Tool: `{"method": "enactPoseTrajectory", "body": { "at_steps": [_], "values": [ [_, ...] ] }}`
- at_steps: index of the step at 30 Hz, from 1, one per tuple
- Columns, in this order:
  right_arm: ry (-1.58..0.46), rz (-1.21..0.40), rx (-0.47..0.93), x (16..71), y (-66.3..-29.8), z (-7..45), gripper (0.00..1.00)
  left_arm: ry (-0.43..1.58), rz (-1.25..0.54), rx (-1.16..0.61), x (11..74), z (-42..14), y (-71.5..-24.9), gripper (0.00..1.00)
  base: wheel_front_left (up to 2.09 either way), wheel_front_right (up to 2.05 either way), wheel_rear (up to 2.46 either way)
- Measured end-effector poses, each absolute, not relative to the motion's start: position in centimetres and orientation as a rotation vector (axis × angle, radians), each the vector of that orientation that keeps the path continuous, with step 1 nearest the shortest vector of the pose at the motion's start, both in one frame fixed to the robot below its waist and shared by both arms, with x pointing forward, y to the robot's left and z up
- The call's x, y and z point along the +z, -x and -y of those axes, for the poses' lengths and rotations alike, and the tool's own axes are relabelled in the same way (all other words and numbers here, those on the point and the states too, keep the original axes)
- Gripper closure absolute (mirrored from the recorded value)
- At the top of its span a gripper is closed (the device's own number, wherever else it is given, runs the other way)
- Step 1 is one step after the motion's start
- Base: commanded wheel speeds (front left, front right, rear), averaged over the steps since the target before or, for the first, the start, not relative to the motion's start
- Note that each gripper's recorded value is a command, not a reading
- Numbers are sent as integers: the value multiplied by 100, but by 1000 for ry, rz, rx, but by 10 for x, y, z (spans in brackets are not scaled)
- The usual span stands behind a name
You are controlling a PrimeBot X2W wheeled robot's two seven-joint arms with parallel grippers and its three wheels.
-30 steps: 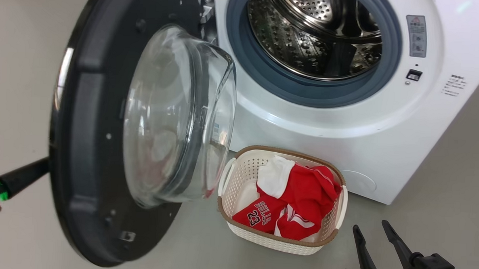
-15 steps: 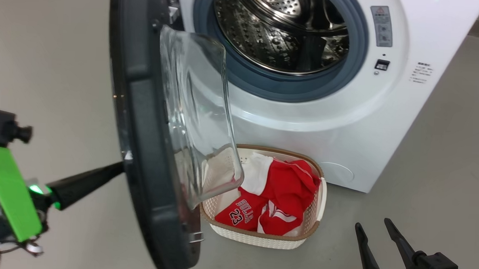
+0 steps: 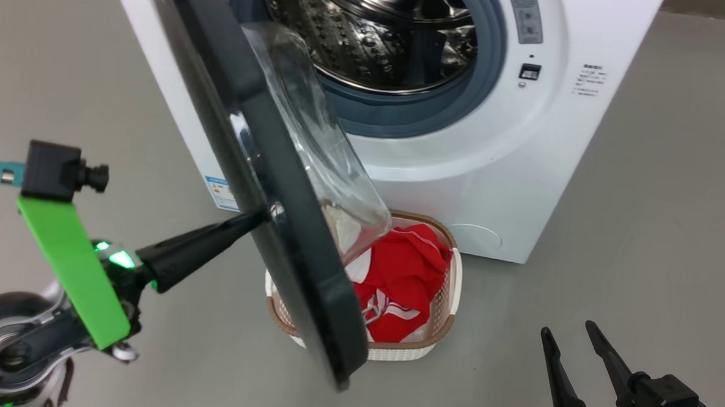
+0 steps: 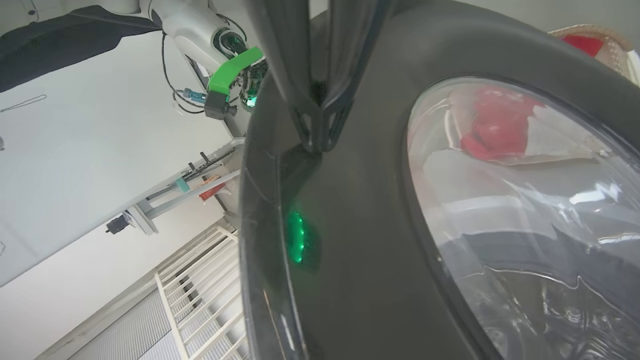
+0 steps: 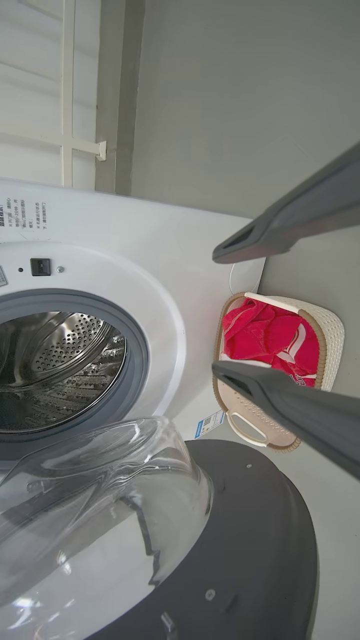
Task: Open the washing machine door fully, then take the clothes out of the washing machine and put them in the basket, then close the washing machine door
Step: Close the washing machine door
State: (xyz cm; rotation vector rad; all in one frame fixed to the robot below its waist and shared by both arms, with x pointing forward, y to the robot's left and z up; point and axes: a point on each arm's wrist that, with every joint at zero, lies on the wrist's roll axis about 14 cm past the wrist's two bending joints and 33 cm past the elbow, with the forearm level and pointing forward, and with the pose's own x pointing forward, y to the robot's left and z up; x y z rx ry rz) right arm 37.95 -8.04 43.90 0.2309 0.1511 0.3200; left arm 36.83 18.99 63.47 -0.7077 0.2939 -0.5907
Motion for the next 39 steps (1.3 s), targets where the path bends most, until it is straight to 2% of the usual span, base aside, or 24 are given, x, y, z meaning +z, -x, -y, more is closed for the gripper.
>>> {"method": "enactPoseTrajectory", "body": {
  "at_steps": [6, 23, 25, 27, 28, 30, 32, 33, 39],
  "values": [
    [-231, -151, 293, 438, -377, 89, 0, 713, -266, -626, 640, -174, -379, 100, 0, 0, 0],
    [-227, -127, 321, 447, -379, 81, 0, 740, -215, -542, 635, -192, -371, 100, 0, 0, 0],
    [-226, -125, 327, 448, -378, 79, 0, 773, -209, -499, 625, -200, -367, 85, 0, 0, 0],
    [-225, -127, 335, 448, -377, 77, 0, 808, -204, -444, 612, -210, -362, 76, 0, 0, 0],
    [-225, -128, 339, 448, -377, 75, 0, 823, -201, -416, 606, -215, -359, 61, 0, 0, 0],
    [-224, -129, 348, 448, -376, 73, 0, 855, -191, -357, 593, -226, -352, 52, 0, 0, 0],
    [-224, -130, 358, 448, -376, 70, 0, 888, -183, -291, 578, -237, -344, 13, 0, 0, 0],
    [-223, -129, 363, 449, -377, 68, 0, 904, -176, -255, 571, -243, -340, 0, 0, 0, 0],
    [-222, -125, 390, 451, -378, 59, 0, 941, -201, -61, 518, -266, -309, 0, 0, 0, 0]
  ]
}}
